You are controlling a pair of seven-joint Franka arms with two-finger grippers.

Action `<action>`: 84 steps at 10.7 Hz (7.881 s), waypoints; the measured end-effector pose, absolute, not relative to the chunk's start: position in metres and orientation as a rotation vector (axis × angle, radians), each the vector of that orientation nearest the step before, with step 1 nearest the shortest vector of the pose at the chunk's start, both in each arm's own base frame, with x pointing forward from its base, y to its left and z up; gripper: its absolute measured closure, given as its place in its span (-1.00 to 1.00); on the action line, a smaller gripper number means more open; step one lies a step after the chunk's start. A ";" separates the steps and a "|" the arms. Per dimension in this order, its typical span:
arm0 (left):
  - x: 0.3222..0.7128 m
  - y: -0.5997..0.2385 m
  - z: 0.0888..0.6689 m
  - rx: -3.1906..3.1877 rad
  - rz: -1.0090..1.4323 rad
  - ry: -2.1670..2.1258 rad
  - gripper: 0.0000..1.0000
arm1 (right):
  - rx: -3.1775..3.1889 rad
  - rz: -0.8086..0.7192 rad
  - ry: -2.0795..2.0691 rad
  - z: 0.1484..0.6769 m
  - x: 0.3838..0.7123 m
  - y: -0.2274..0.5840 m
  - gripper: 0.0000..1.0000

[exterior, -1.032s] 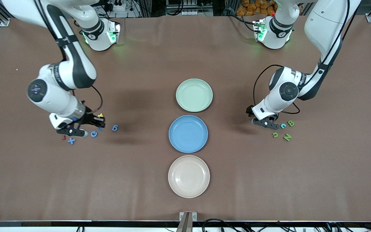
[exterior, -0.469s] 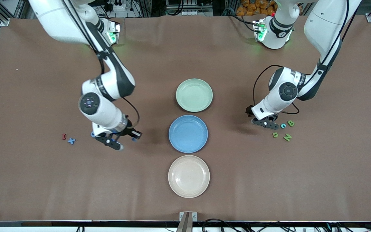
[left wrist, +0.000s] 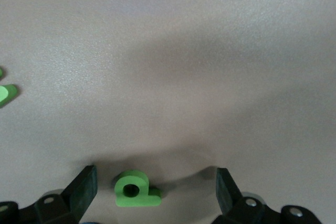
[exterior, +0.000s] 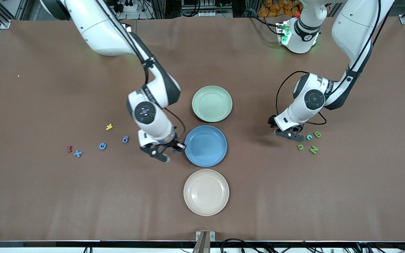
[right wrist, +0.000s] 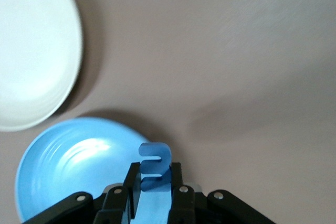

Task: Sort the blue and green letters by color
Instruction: 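Release the m and reach the blue g with the right gripper, then drop the green letter on the green plate while the right gripper grasps g, then place the blue g on the blue plate with the right gripper, then reach the blue c with the right gripper while the left gripper reaches green c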

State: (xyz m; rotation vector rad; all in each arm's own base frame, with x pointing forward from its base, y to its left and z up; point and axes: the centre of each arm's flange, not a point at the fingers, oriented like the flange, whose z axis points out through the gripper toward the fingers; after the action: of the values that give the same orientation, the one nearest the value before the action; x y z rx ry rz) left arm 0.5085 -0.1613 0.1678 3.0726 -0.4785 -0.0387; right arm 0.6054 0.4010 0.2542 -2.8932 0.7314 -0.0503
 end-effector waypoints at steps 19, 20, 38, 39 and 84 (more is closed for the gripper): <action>0.501 -0.159 0.177 3.112 -0.004 -0.477 0.30 | -3.100 0.046 0.681 0.267 0.639 0.168 -1.00; 0.501 -0.159 0.176 3.115 -0.005 -0.458 0.30 | -3.097 0.057 0.699 0.261 0.629 0.158 -1.00; 0.378 -0.450 0.233 3.040 0.061 0.051 0.47 | -3.023 -0.018 0.735 0.178 0.548 0.144 0.42; 0.367 -0.457 0.226 3.047 0.040 0.041 0.47 | -3.023 -0.020 0.729 0.178 0.548 0.144 0.51; 0.584 -0.099 0.165 3.096 0.040 0.435 -1.00 | -3.136 -0.135 0.306 0.195 0.589 0.031 -1.00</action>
State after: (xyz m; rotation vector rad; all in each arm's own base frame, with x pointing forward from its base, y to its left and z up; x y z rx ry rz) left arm 0.5844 -0.0994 0.1651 3.0963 0.4350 0.0398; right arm 0.5892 0.0311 0.1953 -3.1360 0.3060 -0.1346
